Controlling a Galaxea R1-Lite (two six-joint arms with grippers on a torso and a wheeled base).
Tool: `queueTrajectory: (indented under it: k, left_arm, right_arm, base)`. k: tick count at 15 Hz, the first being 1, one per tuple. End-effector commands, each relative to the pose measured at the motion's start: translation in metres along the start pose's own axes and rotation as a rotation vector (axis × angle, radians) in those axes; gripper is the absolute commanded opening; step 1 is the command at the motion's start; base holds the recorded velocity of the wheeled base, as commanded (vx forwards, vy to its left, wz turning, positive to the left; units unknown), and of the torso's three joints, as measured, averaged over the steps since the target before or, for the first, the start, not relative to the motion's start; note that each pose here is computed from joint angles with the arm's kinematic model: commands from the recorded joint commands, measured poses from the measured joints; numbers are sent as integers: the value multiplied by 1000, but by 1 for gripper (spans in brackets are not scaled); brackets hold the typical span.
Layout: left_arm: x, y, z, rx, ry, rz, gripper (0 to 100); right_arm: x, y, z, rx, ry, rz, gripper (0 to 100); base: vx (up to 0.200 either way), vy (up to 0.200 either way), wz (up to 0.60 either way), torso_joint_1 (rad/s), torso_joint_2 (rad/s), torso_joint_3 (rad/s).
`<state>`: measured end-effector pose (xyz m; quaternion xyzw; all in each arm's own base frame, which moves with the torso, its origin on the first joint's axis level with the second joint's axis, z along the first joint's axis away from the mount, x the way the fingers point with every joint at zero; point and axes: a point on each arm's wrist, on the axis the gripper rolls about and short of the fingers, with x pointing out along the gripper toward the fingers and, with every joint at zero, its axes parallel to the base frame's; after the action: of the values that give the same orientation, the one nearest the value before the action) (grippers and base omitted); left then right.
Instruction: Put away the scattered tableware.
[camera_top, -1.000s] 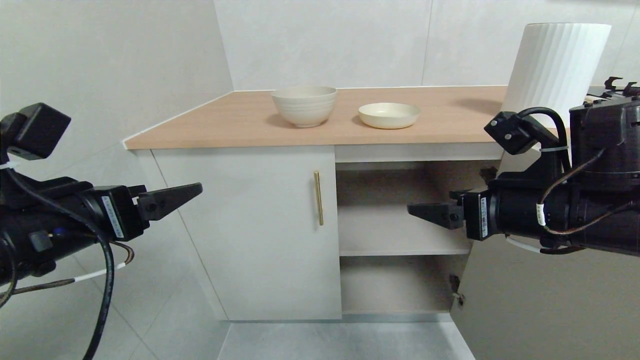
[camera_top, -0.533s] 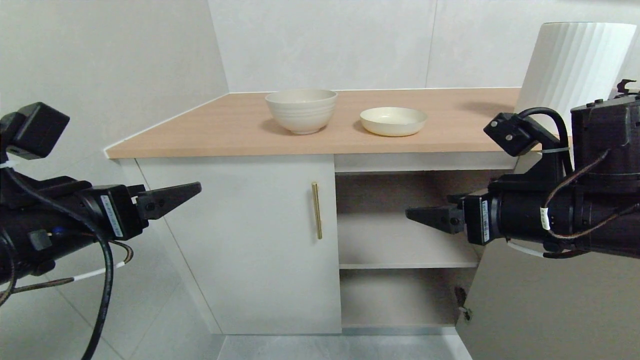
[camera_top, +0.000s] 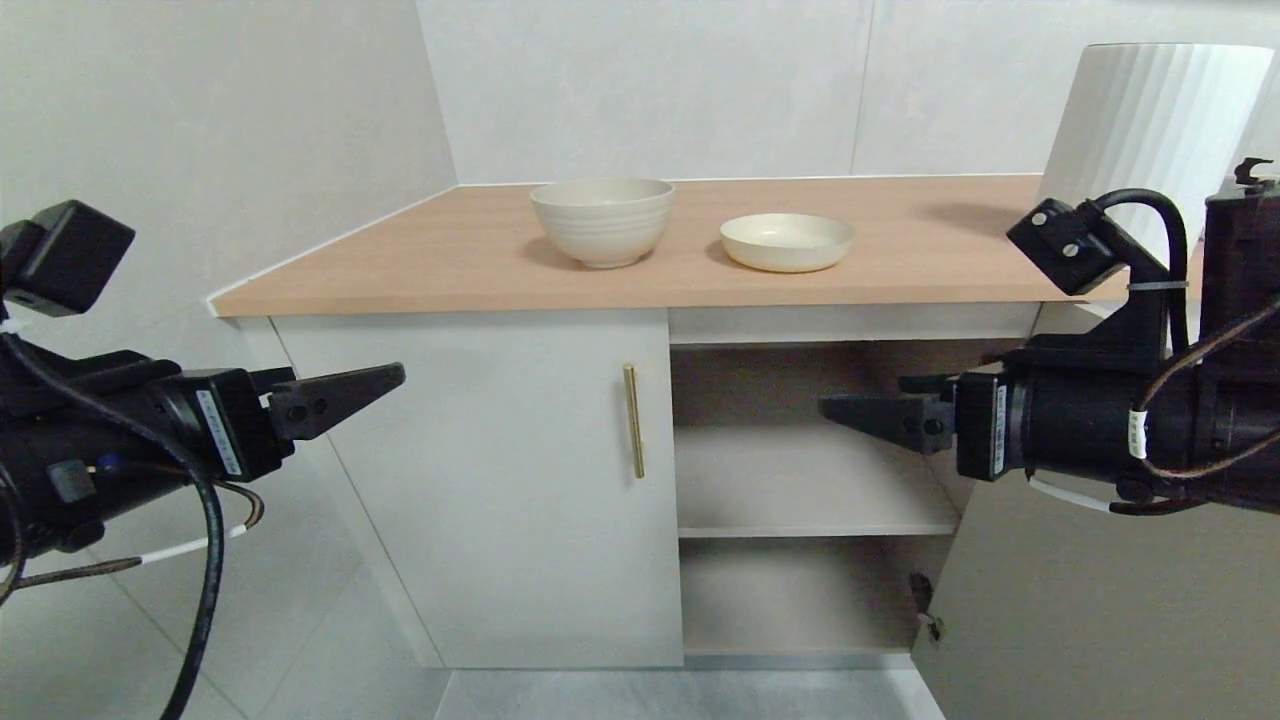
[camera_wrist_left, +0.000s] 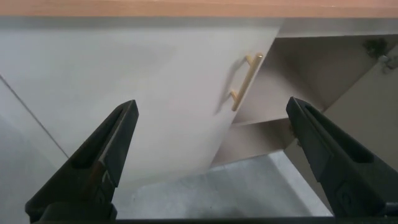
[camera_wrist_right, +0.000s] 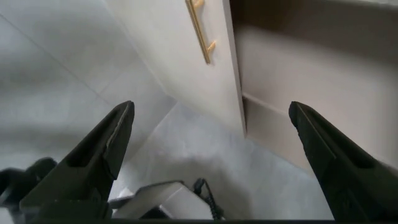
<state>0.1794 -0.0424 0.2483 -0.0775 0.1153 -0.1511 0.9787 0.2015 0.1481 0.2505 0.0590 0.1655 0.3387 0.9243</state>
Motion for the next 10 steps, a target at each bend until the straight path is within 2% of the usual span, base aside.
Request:
queueTrajectory:
  k: [1,4,5,7,10]
  left_arm:
    - [2,0,-1,-1,7,1,100]
    - [6,1,-3,-17,21,-1,100]
    - [9,1,-4,-28,30,0,100]
    - [12,2,-4,-28,38,1,100]
    - [15,2,-6,-30,50,-16,100]
  right_arm:
    - [9,-5,-5,-4,-26,-8,100]
    - [11,-6,-7,-21,-30,-11,100]
    - [12,-6,-7,-30,-28,-11,100]
    - [14,-7,-8,-30,-22,-14,100]
    - [16,-8,-10,-30,-15,-15,100]
  base:
    - [0,0,0,0,0,0]
    - [0,0,0,12,-48,-40]
    - [0,0,0,71,-281,-227]
    - [0,0,0,34,-207,-269]
    - [0,0,0,177,-510,-300]
